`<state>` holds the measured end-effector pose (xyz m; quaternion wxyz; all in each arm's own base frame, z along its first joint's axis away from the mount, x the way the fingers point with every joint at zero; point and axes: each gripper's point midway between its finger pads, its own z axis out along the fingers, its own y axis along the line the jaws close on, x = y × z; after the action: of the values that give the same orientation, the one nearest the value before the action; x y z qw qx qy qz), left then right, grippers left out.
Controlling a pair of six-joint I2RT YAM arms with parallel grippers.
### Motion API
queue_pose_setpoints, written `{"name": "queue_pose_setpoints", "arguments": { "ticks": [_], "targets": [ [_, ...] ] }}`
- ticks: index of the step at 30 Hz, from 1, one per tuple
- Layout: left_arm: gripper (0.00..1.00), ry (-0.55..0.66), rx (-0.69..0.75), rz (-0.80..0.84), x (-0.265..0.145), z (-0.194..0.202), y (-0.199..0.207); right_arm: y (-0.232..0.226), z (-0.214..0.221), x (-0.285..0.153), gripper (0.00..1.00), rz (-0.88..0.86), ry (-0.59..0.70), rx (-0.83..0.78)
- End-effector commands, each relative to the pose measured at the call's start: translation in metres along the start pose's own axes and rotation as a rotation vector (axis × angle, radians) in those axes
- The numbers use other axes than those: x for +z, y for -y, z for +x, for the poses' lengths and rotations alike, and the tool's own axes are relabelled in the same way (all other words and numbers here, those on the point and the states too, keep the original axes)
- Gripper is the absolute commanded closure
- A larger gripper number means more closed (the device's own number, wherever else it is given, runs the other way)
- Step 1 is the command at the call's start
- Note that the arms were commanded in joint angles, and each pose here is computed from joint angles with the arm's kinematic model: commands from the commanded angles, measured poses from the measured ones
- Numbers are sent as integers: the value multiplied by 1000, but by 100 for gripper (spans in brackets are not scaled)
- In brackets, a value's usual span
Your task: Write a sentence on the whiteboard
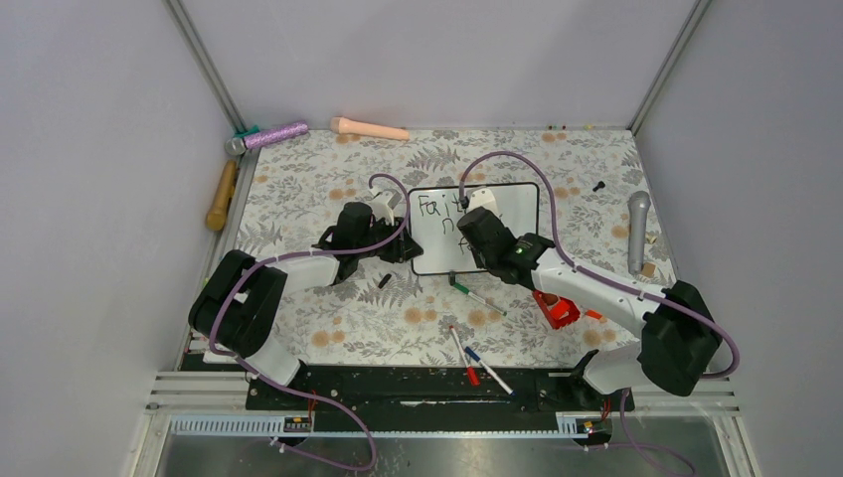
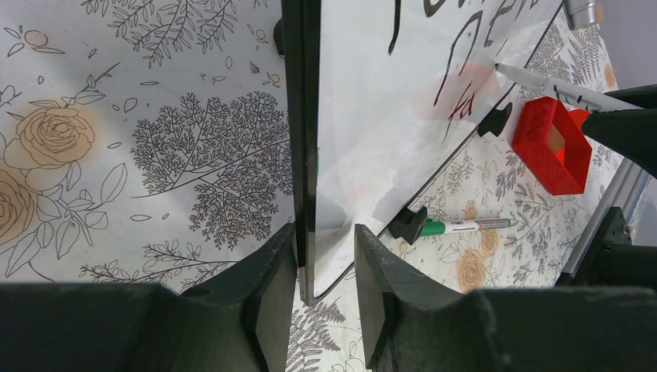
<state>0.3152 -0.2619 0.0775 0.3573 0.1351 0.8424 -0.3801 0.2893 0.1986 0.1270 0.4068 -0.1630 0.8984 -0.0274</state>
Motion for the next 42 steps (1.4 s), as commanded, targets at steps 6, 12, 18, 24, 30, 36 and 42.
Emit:
{"name": "queue_pose_setpoints", "arguments": {
  "ticks": [6,12,18,24,30,36,42],
  "targets": [
    [67,74,55,30,-2,-27,12,-2,-14,4,100,3,28,29],
    [67,74,55,28,-2,-26,12,-3,-7,6,100,0,13,29],
    [67,73,55,28,-2,-26,12,-3,6,4,100,-14,-10,36],
    [67,71,54,28,-2,-26,12,-4,20,6,100,-20,-40,39],
    [67,75,55,27,-3,-27,12,-2,21,4,100,-18,-40,46],
    [67,73,55,26,-3,-26,12,2,-2,-10,100,-30,24,59],
    [67,73,56,28,-3,-26,12,10,-18,-17,100,-1,62,55]
  ]
}}
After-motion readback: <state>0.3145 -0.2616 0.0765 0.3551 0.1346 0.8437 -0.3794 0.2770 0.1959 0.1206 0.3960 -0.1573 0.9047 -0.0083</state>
